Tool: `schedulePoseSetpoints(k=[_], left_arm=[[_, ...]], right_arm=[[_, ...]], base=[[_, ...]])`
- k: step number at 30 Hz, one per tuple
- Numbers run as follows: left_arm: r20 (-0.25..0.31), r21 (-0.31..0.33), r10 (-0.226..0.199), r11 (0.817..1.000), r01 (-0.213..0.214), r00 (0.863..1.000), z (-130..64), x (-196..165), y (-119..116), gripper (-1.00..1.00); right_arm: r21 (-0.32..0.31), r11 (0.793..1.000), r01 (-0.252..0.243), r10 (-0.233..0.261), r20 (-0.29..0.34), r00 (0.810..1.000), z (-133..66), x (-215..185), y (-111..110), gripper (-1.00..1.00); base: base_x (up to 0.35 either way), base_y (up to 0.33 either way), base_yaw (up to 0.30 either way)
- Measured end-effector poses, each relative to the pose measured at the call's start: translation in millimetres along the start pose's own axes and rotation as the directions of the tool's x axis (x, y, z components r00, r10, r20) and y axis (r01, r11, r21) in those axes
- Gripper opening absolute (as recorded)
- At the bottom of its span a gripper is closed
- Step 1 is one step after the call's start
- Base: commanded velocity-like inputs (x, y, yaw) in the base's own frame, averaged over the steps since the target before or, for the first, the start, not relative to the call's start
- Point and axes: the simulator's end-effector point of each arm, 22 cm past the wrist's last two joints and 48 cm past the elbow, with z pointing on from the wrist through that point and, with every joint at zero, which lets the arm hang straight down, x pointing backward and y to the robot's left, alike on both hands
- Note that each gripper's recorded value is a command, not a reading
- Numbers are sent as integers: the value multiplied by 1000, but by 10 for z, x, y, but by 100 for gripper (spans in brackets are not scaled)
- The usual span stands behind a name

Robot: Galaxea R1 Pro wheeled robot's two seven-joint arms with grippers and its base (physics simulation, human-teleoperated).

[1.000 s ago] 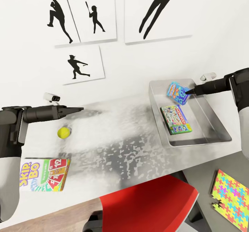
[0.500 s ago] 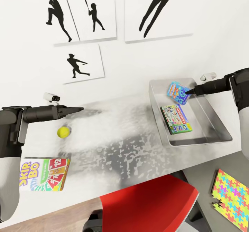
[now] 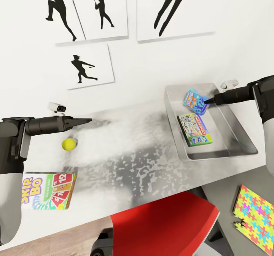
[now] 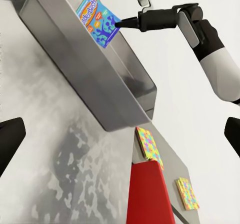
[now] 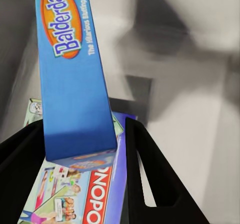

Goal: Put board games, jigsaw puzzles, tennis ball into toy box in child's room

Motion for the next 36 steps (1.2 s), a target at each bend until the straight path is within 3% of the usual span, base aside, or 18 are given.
schedulePoseSetpoints(k=[8,20,36], left_arm=[[1,0,0,1000,0,1000,1,-3,7,100],[22,23,38,999,-39,999,3,-210,-102,100],[34,44,42,998,-43,999,6,-248,-156,100]], right_arm=[[3,1000,5,-5,8,1000,13,8,-13,-100],[10,1000,6,-6,9,1000,9,-6,-23,-100],[38,999,2,-3,8,1000,7,-12,-82,-100]], base=[[0,0,0],[0,0,0],[0,0,0]])
